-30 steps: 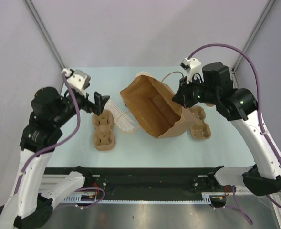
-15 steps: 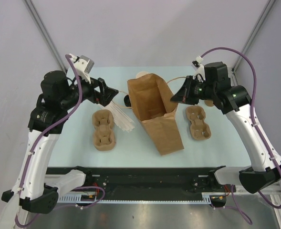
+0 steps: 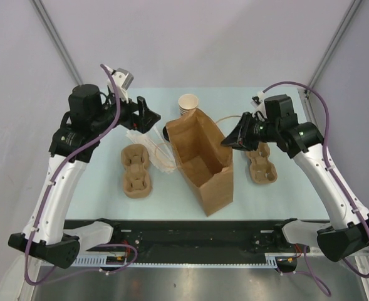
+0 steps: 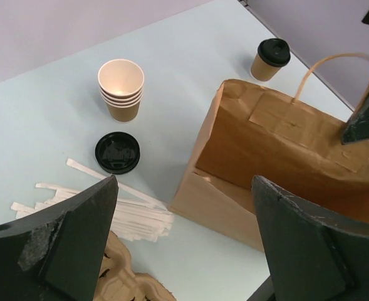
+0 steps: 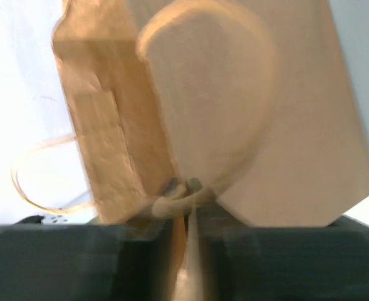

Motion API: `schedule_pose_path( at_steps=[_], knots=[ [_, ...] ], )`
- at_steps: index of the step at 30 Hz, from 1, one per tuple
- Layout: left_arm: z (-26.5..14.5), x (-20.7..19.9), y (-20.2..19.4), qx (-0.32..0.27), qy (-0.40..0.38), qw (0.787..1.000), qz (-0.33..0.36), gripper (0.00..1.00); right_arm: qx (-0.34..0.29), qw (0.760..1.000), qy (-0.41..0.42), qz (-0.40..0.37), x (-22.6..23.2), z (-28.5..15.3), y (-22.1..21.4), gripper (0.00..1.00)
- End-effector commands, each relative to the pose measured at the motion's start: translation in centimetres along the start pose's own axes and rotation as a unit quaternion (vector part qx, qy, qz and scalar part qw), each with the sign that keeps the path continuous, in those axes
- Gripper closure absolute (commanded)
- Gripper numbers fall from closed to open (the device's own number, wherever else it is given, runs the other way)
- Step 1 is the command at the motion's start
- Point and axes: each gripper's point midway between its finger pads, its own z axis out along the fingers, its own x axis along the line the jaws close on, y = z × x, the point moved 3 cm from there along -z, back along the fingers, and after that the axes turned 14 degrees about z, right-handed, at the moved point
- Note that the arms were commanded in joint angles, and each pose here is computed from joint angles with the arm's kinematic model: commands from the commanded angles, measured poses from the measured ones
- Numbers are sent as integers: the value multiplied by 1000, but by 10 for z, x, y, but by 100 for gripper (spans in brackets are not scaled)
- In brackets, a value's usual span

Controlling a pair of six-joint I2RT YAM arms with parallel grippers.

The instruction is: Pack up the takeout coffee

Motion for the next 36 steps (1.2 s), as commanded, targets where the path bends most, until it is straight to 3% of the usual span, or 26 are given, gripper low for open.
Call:
schedule_pose_path(
  at_steps=[1,2,3,7,8,11,13,22,26,29,36],
  knots=[
    [2,0,13,-16,-17,1000,15,8,-18,999,37,-8,13,-21,-11,56],
    [3,-1,11,-13,-23,999,18,8,-18,999,38,-8,12,-20,-12,35],
    [4,-3,10,-12,-31,999,20,8,-18,999,43,-12,13,-21,-14,27],
    [5,-19,7,-2,-86,996,28,9,-33,997,57,-44,15,-33,-16,23],
    [6,-20,6,2,-91,995,42,9,-43,995,61,-61,16,-39,-17,17],
    [15,-25,-1,29,-90,994,62,9,-89,988,67,-106,17,-50,-11,14],
    [21,-24,-7,47,-83,993,63,10,-116,982,71,-130,20,-55,-6,1],
    [53,-20,-37,93,-83,988,89,11,-211,935,67,-278,20,-98,12,0],
    [66,-23,-41,98,-114,984,98,18,-243,904,57,-347,25,-126,21,0],
    [76,-24,-55,122,-141,977,102,25,-246,895,36,-371,24,-138,27,0],
    [87,-35,-60,124,-199,967,101,47,-185,917,-20,-352,-8,-136,29,0]
  ],
)
